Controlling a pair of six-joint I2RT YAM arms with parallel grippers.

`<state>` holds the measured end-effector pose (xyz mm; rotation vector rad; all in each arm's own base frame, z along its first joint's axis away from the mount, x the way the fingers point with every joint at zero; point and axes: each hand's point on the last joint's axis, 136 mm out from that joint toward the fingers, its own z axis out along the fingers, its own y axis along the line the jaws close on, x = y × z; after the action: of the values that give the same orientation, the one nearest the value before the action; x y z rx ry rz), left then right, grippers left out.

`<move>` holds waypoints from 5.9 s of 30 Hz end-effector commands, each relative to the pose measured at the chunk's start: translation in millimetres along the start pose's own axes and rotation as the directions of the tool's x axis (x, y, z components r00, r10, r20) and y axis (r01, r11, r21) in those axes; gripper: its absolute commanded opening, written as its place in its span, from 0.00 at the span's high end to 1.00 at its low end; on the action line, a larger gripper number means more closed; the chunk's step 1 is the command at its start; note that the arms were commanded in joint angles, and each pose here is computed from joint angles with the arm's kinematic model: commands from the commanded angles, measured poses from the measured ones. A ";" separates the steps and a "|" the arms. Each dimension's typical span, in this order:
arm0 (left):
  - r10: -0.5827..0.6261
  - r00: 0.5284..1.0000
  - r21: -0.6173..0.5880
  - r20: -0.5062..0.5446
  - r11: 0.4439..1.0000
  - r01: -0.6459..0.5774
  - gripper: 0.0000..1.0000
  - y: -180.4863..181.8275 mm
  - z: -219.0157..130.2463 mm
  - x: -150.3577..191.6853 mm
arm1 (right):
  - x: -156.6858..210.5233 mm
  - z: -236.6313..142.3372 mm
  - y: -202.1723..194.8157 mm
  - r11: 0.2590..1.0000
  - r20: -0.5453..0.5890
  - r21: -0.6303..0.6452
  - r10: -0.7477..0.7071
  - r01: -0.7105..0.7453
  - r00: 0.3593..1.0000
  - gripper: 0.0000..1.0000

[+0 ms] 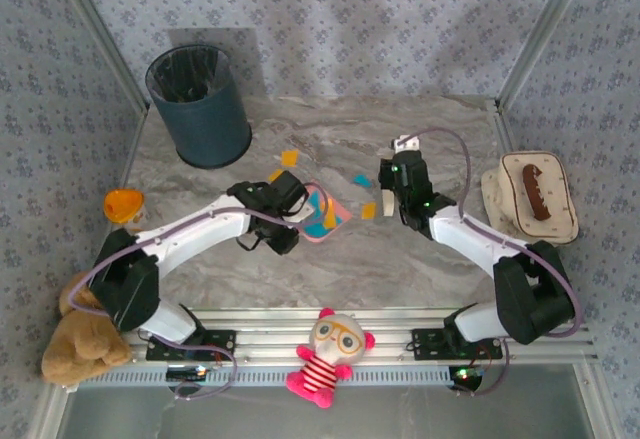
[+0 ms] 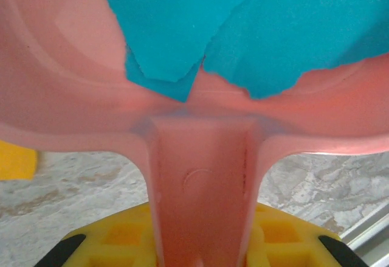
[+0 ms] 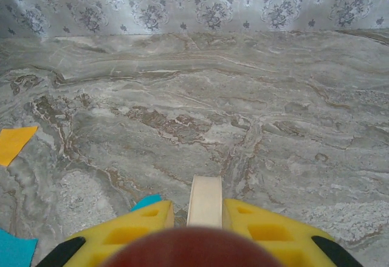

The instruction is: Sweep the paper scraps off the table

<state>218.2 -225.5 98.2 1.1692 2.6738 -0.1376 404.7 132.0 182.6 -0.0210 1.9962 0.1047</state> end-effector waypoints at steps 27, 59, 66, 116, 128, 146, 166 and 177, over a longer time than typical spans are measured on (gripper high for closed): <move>0.215 0.945 0.206 -0.245 0.964 -0.166 1.00 -48.2 38.2 -8.2 | -2.0 -36.8 -42.0 0.990 -0.048 0.049 -0.127 0.129 0.991 1.00; 0.202 0.920 0.184 -0.336 0.972 -0.147 1.00 -39.6 60.7 -26.8 | 38.1 -40.1 58.2 0.861 -0.183 -0.457 -0.335 0.221 0.924 1.00; 0.184 0.925 0.166 -0.334 0.977 -0.135 1.00 -34.6 62.2 -29.6 | 36.6 -51.8 69.6 0.826 -0.174 -0.515 -0.361 0.228 0.916 1.00; 0.018 0.958 0.079 -0.288 0.997 0.005 1.00 -2.0 61.5 -44.1 | -46.1 53.6 26.3 0.917 0.027 -0.212 -0.339 0.337 0.940 1.00; 0.008 0.958 0.079 -0.288 0.997 0.015 1.00 -0.4 62.0 -45.1 | -9.5 46.1 77.0 0.792 0.002 -0.471 -0.438 0.388 0.899 1.00; 0.004 0.956 0.075 -0.293 0.997 0.019 1.00 0.2 63.9 -43.8 | 34.6 -8.5 115.0 0.651 -0.027 -0.636 -0.556 0.415 0.831 1.00; 0.002 0.959 0.079 -0.283 0.997 0.022 1.00 -2.1 62.6 -43.4 | 24.2 -50.8 131.5 0.638 0.019 -0.672 -0.493 0.376 0.870 1.00; 0.004 0.963 0.061 -0.271 0.998 0.013 1.00 0.9 60.1 -44.0 | 0.2 -45.5 101.1 0.762 0.042 -0.503 -0.449 0.408 0.892 1.00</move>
<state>257.7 -269.3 45.4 1.3110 2.9213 -0.0695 355.7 232.4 188.6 -0.8927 1.9830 0.3529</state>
